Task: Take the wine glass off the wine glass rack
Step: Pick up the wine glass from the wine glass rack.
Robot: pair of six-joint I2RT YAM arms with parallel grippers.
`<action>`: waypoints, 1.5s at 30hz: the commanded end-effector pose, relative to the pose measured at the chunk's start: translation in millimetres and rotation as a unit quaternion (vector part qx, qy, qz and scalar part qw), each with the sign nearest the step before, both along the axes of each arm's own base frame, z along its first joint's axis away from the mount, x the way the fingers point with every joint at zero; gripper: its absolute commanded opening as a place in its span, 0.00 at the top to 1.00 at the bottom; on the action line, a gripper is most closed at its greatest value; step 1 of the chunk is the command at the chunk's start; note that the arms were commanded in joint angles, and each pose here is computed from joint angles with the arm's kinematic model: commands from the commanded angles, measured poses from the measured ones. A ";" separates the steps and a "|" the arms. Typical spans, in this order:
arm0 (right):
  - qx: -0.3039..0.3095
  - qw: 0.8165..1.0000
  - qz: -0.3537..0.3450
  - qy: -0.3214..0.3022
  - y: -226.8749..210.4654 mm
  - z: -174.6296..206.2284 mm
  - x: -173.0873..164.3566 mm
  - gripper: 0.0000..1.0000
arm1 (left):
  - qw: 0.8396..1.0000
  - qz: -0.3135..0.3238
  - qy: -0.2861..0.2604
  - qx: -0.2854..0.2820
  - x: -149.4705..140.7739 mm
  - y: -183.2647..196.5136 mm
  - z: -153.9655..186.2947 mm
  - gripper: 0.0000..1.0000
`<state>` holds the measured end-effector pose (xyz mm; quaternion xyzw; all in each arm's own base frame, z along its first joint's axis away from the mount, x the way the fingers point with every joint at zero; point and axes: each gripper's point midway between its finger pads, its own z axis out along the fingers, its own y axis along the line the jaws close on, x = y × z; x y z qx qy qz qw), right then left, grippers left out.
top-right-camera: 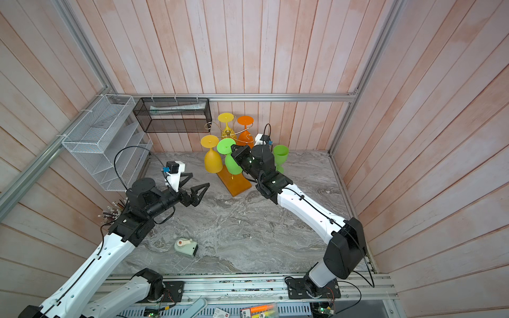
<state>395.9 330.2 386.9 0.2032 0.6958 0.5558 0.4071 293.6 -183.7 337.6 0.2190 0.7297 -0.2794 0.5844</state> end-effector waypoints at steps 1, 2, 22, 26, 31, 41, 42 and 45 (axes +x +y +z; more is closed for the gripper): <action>0.003 1.000 0.014 -0.015 11.8 10.9 2.4 1.00 | 1.000 -0.006 0.000 0.006 0.6 -1.9 -4.6 0.00; 0.002 1.000 0.016 -0.016 13.7 10.9 3.3 1.00 | 1.000 -0.006 0.002 0.006 0.8 -2.0 -5.2 0.00; 0.012 0.998 -0.038 -0.041 -7.1 30.9 32.3 1.00 | 1.000 -0.005 0.005 0.008 1.3 -1.9 -7.3 0.00; 0.013 0.998 -0.053 -0.042 -19.1 31.2 35.6 1.00 | 1.000 -0.006 0.006 0.008 1.5 -2.4 -8.0 0.00; 0.013 0.997 -0.067 -0.043 -29.8 31.6 37.2 1.00 | 1.000 -0.006 0.006 0.008 1.9 -2.5 -7.9 0.00; 0.013 0.998 -0.057 -0.040 -24.6 27.4 41.0 1.00 | 1.000 -0.005 0.007 0.008 2.0 -2.5 -8.5 0.00; 0.013 0.998 -0.055 -0.040 -23.9 27.7 41.4 1.00 | 1.000 -0.006 0.007 0.009 1.6 -2.9 -8.4 0.00; 0.011 0.998 -0.049 -0.036 -19.0 24.2 42.8 1.00 | 1.000 -0.007 0.007 0.009 1.7 -3.2 -8.7 0.00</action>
